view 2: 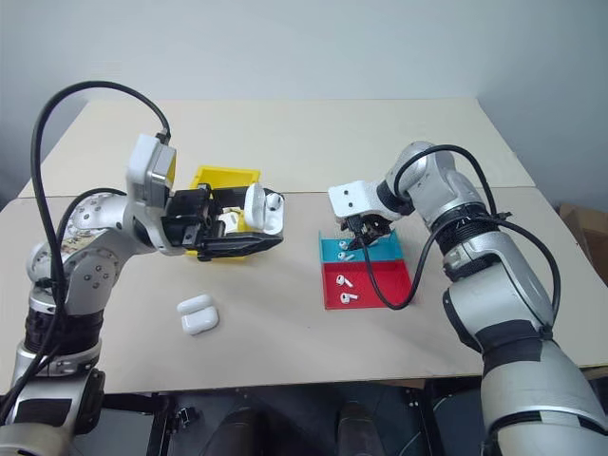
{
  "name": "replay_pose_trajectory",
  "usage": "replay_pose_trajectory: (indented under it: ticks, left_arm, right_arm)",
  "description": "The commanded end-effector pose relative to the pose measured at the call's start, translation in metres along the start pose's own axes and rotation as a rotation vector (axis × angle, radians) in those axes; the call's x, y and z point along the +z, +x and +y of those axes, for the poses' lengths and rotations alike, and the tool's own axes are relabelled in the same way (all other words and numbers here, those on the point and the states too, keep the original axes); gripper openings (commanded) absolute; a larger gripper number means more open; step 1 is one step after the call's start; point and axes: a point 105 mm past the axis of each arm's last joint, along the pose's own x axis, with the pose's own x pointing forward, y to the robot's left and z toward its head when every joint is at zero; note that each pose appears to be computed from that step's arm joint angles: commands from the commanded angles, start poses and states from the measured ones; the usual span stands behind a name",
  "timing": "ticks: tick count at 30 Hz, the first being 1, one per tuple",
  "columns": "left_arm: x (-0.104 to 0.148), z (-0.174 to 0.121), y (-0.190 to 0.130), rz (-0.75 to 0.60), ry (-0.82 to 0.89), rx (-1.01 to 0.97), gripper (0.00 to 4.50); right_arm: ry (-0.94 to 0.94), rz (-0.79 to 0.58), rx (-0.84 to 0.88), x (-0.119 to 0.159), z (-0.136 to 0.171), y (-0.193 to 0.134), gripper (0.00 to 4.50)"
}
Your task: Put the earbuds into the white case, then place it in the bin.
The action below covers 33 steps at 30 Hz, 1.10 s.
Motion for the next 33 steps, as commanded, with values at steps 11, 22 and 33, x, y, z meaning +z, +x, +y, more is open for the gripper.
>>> replay_pose_trajectory:
  ticks: [11,22,33]
  left_arm:
    - [0.015,-0.004,-0.005,-0.008,0.070,0.014,2.78]
    - [0.017,-0.007,-0.005,0.000,0.077,0.017,2.78]
    - [0.018,-0.008,-0.005,0.003,0.074,0.029,2.78]
  right_arm:
    - [-0.011,0.032,-0.095,-0.002,-0.015,0.011,2.64]
    - [-0.002,0.024,-0.118,-0.004,-0.014,0.020,2.64]
    - [-0.011,0.045,-0.083,-0.008,-0.008,0.025,2.45]
